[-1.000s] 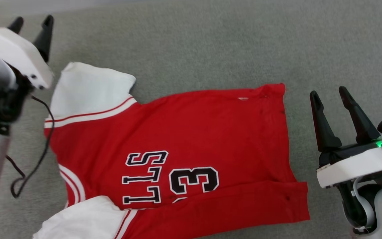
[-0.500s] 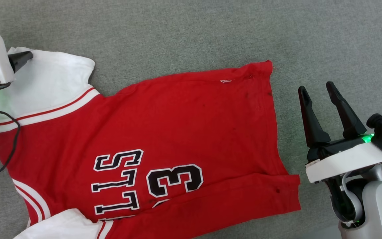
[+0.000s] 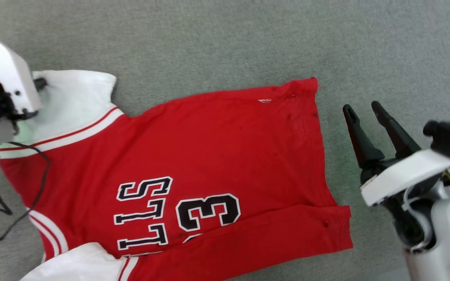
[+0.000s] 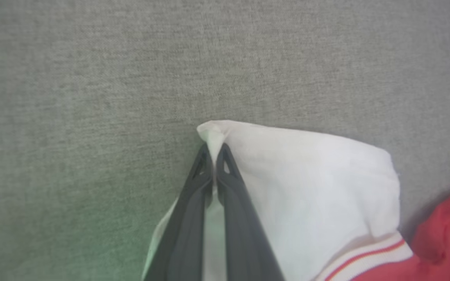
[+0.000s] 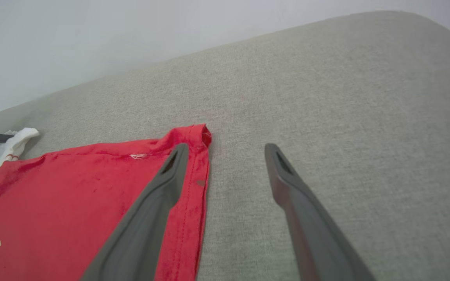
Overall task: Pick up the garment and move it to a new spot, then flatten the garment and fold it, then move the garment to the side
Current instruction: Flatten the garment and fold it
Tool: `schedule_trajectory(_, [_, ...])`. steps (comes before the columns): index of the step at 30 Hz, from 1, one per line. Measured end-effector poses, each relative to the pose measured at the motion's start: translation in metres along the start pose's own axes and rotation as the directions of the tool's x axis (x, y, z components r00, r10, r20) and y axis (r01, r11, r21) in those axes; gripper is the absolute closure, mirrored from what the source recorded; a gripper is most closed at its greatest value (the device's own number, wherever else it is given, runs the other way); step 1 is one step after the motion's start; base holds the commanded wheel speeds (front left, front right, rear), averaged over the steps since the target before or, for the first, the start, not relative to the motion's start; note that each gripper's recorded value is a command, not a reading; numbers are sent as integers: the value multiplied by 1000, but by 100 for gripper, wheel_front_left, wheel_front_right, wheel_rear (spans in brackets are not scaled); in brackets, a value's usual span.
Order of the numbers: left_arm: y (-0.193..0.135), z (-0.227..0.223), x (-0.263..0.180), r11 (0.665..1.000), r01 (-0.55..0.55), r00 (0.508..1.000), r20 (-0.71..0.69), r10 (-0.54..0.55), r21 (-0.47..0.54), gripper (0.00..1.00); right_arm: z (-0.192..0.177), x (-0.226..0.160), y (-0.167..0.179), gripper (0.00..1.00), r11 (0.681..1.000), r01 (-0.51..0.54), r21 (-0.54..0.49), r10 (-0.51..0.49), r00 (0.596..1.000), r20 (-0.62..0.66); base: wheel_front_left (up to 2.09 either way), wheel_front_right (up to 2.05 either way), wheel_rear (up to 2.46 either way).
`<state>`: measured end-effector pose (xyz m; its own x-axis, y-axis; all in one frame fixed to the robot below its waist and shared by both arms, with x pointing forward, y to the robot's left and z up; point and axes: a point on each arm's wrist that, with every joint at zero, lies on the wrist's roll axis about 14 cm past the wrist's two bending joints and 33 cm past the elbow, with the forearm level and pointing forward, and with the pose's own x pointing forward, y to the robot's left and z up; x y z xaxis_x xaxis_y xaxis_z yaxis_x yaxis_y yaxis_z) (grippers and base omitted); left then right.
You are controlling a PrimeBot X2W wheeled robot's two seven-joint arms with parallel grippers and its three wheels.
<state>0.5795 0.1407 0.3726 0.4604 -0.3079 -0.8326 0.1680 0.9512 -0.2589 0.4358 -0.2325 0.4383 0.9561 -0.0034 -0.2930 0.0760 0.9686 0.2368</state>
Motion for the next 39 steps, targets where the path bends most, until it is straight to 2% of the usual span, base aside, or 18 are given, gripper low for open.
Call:
schedule_trajectory(4, [-3,8,-14,1000,-9,997,78,7,24,100,-6,15,-3,0,999,-28,24,31,991,-132,0,0,0])
schedule_trajectory(8, [-7,27,-35,999,-14,984,179,5,50,100,-16,33,7,0,997,-78,27,83,955,-285,0,0,0])
schedule_trajectory(16, [-6,41,-58,997,-15,960,279,-7,74,100,-36,73,25,0,990,-141,-10,115,846,-520,0,0,0])
schedule_trajectory(21, [0,38,-57,998,-15,954,299,-6,66,100,-64,80,30,2,987,-159,-28,99,733,-673,0,0,0])
schedule_trajectory(22, [2,38,-57,998,-17,953,303,-3,63,100,-67,81,32,60,986,-166,-32,98,717,-691,0,0,0])
schedule_trajectory(23, [3,37,-58,998,-18,952,305,-1,61,100,-68,82,32,84,985,-170,-34,98,709,-699,0,0,0])
schedule_trajectory(24, [4,36,-59,998,-18,951,308,-1,60,100,-68,82,33,100,984,-175,-42,96,706,-702,0,0,0])
schedule_trajectory(28, [5,35,-68,999,-17,937,350,1,42,100,-59,85,40,100,979,-197,-55,111,735,-669,0,0,0])
schedule_trajectory(35, [13,26,-103,999,-5,881,474,21,-36,100,-15,77,48,100,970,-225,-95,148,851,-504,0,0,0])
schedule_trajectory(39, [19,-2,-124,996,-1,856,514,48,-93,100,-7,53,49,100,968,-231,-98,163,877,-453,0,0,0])
